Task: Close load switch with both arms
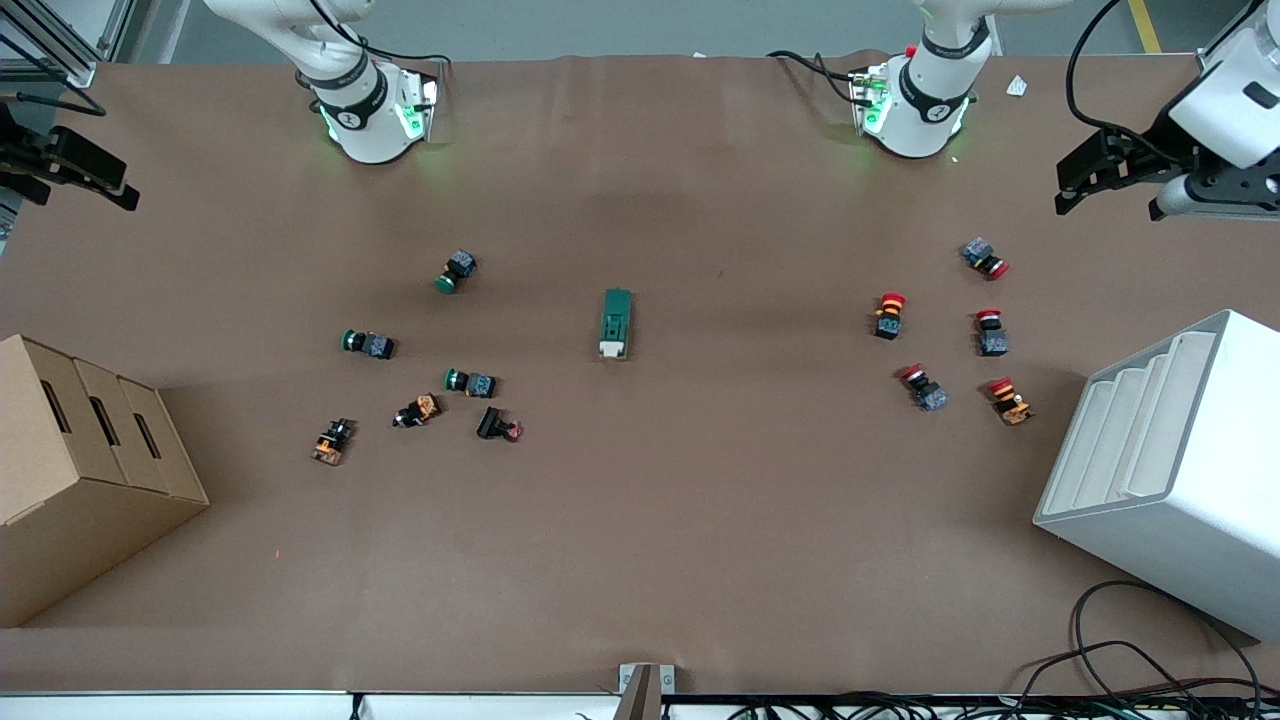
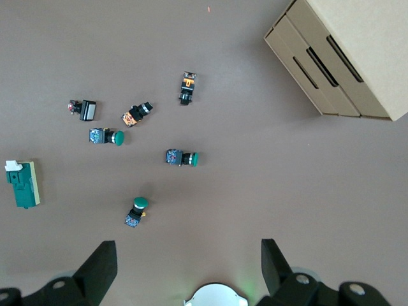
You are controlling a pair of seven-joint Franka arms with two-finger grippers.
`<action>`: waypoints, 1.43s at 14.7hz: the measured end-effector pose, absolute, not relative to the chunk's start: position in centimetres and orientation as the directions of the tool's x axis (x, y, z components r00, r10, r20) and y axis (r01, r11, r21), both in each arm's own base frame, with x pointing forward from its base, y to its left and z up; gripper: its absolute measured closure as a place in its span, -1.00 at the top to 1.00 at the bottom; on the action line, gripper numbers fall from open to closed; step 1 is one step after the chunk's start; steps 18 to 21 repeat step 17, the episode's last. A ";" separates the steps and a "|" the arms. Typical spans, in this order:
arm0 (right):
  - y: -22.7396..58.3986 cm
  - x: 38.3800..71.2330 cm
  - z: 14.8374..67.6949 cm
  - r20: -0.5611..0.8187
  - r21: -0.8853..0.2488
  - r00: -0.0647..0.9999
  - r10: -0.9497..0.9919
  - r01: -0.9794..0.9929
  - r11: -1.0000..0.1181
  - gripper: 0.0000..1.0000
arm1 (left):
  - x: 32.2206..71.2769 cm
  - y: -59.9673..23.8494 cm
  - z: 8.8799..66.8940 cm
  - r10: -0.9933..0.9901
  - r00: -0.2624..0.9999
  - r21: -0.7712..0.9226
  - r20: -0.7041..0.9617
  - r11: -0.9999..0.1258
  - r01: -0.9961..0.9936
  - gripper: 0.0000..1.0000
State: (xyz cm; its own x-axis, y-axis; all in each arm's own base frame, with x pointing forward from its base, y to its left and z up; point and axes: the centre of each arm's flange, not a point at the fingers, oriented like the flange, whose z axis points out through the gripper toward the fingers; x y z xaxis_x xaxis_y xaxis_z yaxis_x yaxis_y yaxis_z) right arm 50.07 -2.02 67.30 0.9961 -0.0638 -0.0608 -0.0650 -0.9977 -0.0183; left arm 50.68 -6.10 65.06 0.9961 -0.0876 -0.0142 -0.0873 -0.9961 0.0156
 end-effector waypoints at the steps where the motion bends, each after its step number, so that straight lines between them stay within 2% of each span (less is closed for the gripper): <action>1: -2.0 50.0 67.5 -0.057 -0.019 0.997 -0.046 -0.047 -0.999 1.00 | 50.7 -6.3 65.1 -0.091 0.996 0.015 -0.009 -0.996 -0.091 1.00; 21: -2.9 49.2 68.4 -0.076 -0.023 0.996 -0.039 -0.041 -0.999 1.00 | 52.0 -7.5 64.0 -0.144 0.990 -0.030 0.007 -0.989 -0.143 1.00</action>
